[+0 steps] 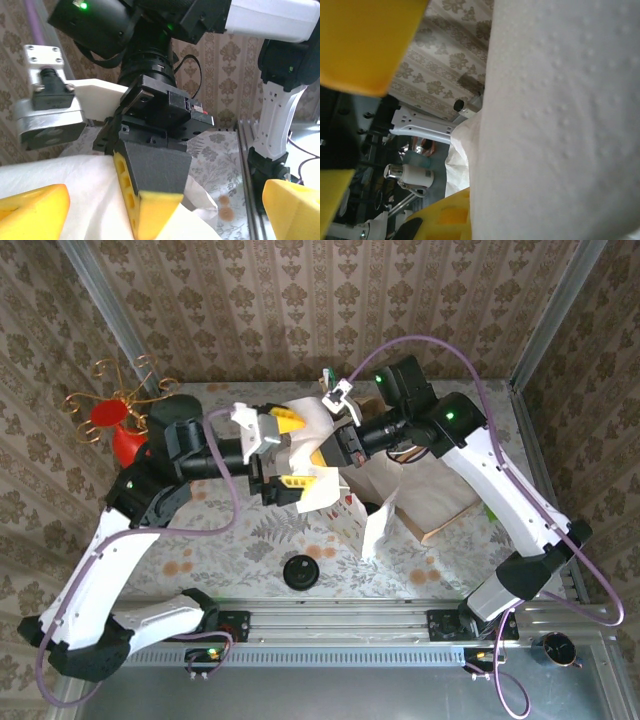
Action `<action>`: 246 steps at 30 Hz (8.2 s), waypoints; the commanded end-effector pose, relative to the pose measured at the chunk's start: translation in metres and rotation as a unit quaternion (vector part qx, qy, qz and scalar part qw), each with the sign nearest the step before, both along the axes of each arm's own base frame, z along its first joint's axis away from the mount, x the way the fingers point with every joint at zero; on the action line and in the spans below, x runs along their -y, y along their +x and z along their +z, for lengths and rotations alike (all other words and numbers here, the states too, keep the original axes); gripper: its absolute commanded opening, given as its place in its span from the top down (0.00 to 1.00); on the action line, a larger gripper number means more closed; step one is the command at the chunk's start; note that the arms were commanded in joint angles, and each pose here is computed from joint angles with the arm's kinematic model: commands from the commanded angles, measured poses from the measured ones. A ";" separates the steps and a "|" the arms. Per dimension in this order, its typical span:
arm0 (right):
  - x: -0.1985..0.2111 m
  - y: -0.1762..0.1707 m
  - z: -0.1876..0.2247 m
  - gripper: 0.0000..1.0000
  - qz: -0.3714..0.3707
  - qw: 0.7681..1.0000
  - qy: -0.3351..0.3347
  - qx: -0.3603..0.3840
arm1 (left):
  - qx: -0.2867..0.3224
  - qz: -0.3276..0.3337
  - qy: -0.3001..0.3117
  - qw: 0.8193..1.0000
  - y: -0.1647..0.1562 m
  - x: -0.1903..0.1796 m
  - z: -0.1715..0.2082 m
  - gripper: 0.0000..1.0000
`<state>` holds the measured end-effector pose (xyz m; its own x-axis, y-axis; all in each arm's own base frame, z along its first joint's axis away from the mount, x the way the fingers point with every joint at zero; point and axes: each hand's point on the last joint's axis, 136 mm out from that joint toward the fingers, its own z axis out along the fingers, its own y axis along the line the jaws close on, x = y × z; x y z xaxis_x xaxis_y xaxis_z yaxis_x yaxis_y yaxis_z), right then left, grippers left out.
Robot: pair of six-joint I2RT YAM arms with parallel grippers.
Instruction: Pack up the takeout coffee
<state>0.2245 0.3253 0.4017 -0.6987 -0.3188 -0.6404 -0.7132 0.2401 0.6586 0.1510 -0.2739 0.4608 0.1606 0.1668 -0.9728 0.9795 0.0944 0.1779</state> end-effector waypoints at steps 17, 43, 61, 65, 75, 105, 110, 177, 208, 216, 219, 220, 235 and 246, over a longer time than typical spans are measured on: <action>0.004 -0.038 0.052 1.00 0.040 0.998 0.052 0.022 | 0.070 0.073 0.136 0.986 0.024 0.002 -0.047 0.07; 0.003 -0.036 0.047 0.77 0.033 0.998 0.056 0.015 | 0.030 0.109 0.120 0.986 0.023 -0.008 -0.053 0.93; 0.086 -0.025 0.076 0.00 -0.120 0.909 0.047 0.397 | -0.134 0.059 0.101 0.984 0.021 -0.020 -0.063 1.00; 0.067 -0.040 0.097 0.00 -0.040 0.888 0.101 0.448 | -0.158 0.030 0.117 0.980 0.012 -0.017 -0.065 1.00; 0.025 -0.005 0.101 0.00 0.020 0.897 0.123 0.424 | -0.156 -0.011 0.123 0.980 -0.006 -0.012 -0.060 1.00; -0.003 -0.005 0.040 0.63 0.033 0.951 0.092 0.295 | -0.159 0.012 0.052 0.986 0.010 -0.013 -0.044 1.00; 0.008 -0.010 0.044 0.81 0.011 0.944 0.090 0.317 | -0.161 0.018 0.052 0.985 0.012 -0.013 -0.047 1.00; 0.097 0.059 -0.070 1.00 -0.181 0.915 -0.288 0.215 | -0.206 0.429 0.056 0.878 0.074 -0.148 -0.234 0.00; 0.078 0.067 -0.173 0.69 -0.109 0.921 -0.369 0.065 | -0.207 0.428 0.058 0.878 0.073 -0.148 -0.241 0.00; 0.082 0.069 -0.163 0.47 -0.122 0.919 -0.366 0.078 | -0.210 0.429 0.058 0.877 0.074 -0.148 -0.241 0.00; 0.083 0.068 -0.158 0.44 -0.126 0.920 -0.363 0.081 | -0.210 0.428 0.057 0.877 0.074 -0.148 -0.241 0.00; 0.083 0.068 -0.156 0.44 -0.128 0.920 -0.361 0.082 | -0.210 0.428 0.057 0.877 0.074 -0.148 -0.241 0.00; 0.085 0.070 -0.136 0.42 -0.150 0.933 -0.311 0.099 | -0.195 0.385 0.036 0.901 0.062 -0.136 -0.230 0.00; 0.089 0.078 -0.107 0.41 -0.181 0.934 -0.261 0.164 | -0.195 0.369 0.027 0.908 0.061 -0.130 -0.228 0.00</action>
